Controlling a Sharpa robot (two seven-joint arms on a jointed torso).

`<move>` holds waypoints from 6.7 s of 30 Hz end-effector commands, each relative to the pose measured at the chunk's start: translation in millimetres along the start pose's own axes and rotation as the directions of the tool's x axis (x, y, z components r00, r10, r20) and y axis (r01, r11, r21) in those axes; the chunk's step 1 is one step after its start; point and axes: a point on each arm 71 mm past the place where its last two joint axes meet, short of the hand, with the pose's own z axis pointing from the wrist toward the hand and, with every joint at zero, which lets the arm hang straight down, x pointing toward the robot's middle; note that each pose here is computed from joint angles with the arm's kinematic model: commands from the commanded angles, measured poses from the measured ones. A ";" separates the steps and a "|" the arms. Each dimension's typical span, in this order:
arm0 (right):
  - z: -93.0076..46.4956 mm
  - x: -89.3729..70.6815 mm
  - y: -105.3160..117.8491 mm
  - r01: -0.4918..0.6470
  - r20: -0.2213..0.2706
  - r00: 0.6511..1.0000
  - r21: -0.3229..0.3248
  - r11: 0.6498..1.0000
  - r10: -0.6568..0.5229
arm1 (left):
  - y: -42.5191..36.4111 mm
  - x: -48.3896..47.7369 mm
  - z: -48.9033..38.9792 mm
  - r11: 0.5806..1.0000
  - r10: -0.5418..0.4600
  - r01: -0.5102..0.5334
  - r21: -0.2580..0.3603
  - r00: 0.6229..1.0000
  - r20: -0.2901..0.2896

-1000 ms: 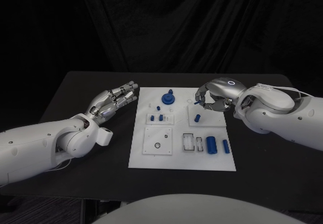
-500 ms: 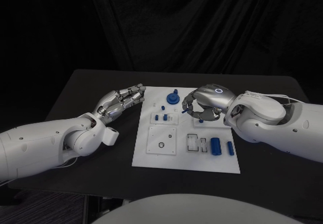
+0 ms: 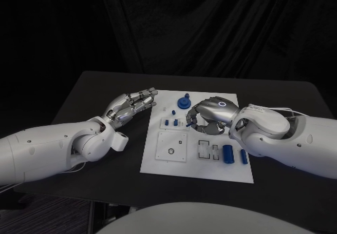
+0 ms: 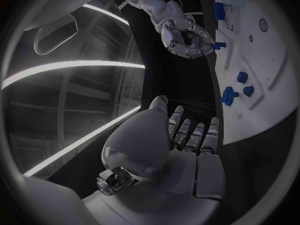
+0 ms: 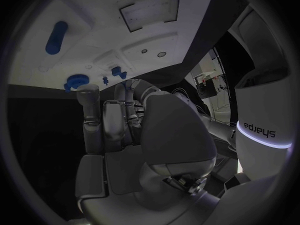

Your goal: Assemble the parts on the task board

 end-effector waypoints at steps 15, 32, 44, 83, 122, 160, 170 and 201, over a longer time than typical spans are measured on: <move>4.7 21.3 2.2 -0.009 -0.056 0.998 0.006 1.000 0.010 | 2.1 5.1 0.9 1.000 -0.027 0.027 0.011 0.999 -0.023; -10.0 20.7 -16.6 0.001 -0.072 0.997 0.111 0.994 0.007 | 6.0 3.8 -3.0 1.000 -0.031 0.031 -0.002 0.999 -0.018; -14.6 12.8 -33.2 0.049 -0.112 0.993 0.187 0.981 -0.028 | 7.1 3.7 -2.6 1.000 -0.031 0.031 -0.006 0.999 -0.019; 16.9 45.5 -13.4 0.015 -0.143 0.990 0.204 0.979 0.015 | 11.8 6.3 0.8 0.999 -0.038 0.037 -0.023 0.999 -0.030; 11.4 48.5 -5.7 -0.056 -0.026 0.998 0.135 0.989 0.060 | 19.2 8.1 -2.2 0.998 -0.050 0.048 -0.040 0.998 -0.033; -26.3 13.4 -2.1 -0.485 0.289 0.833 -0.026 0.874 0.471 | 21.2 16.2 -2.6 0.996 -0.074 0.072 -0.044 0.996 -0.058; -26.6 14.6 -4.8 -0.491 0.280 0.833 -0.024 0.871 0.478 | 22.2 17.0 -2.1 0.996 -0.077 0.074 -0.050 0.995 -0.061; -16.9 33.6 -9.2 -0.456 0.185 0.875 0.005 0.890 0.447 | 24.2 15.5 -2.3 0.995 -0.077 0.073 -0.067 0.995 -0.061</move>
